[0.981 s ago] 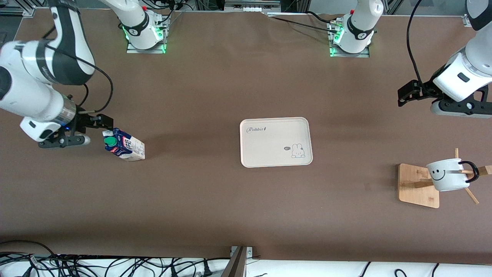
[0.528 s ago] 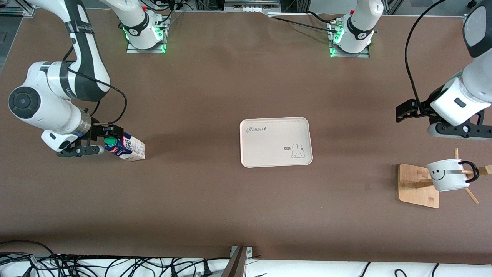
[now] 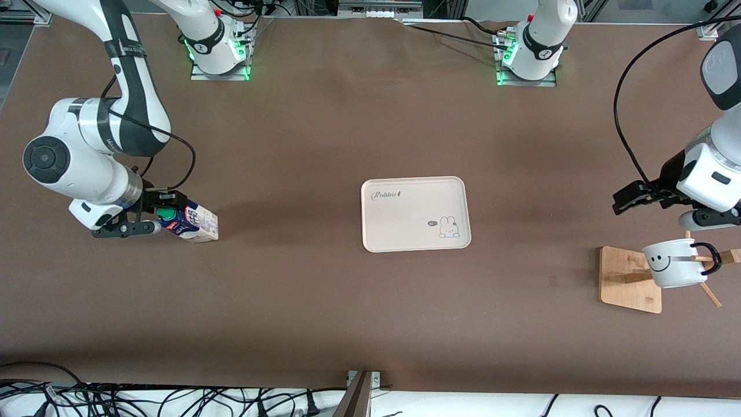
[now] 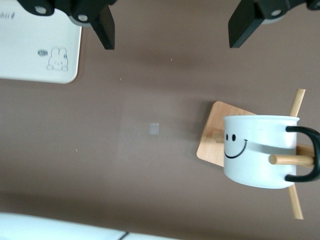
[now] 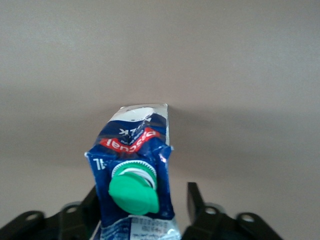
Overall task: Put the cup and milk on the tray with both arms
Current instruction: 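Reach the right gripper to the milk carton while the left gripper approaches the mug, then grasp the milk carton with the right gripper while the left gripper grasps the mug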
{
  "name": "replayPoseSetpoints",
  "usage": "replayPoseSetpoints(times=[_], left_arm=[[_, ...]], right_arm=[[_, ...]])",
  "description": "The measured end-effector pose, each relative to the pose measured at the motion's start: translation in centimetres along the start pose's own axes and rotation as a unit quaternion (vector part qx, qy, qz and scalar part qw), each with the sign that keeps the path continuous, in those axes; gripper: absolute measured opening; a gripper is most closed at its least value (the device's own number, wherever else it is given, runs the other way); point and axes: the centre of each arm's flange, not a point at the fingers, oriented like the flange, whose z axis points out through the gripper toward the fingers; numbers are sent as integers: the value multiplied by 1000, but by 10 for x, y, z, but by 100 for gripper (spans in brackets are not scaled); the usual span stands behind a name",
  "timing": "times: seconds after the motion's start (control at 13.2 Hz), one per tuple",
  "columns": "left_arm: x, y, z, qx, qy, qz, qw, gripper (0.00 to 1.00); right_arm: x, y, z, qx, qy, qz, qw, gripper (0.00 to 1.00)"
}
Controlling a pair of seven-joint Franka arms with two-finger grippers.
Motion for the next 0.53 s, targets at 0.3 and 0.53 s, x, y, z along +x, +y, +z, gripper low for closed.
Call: replayPoseSetpoints(times=[0.3, 0.53], left_arm=[[-25, -49, 29, -26, 90, -69, 993, 100], [-32, -84, 66, -62, 152, -133, 978, 100]], right_arm=[[2, -3, -3, 0, 3, -3, 1000, 54], [7, -24, -22, 7, 3, -19, 1000, 54]])
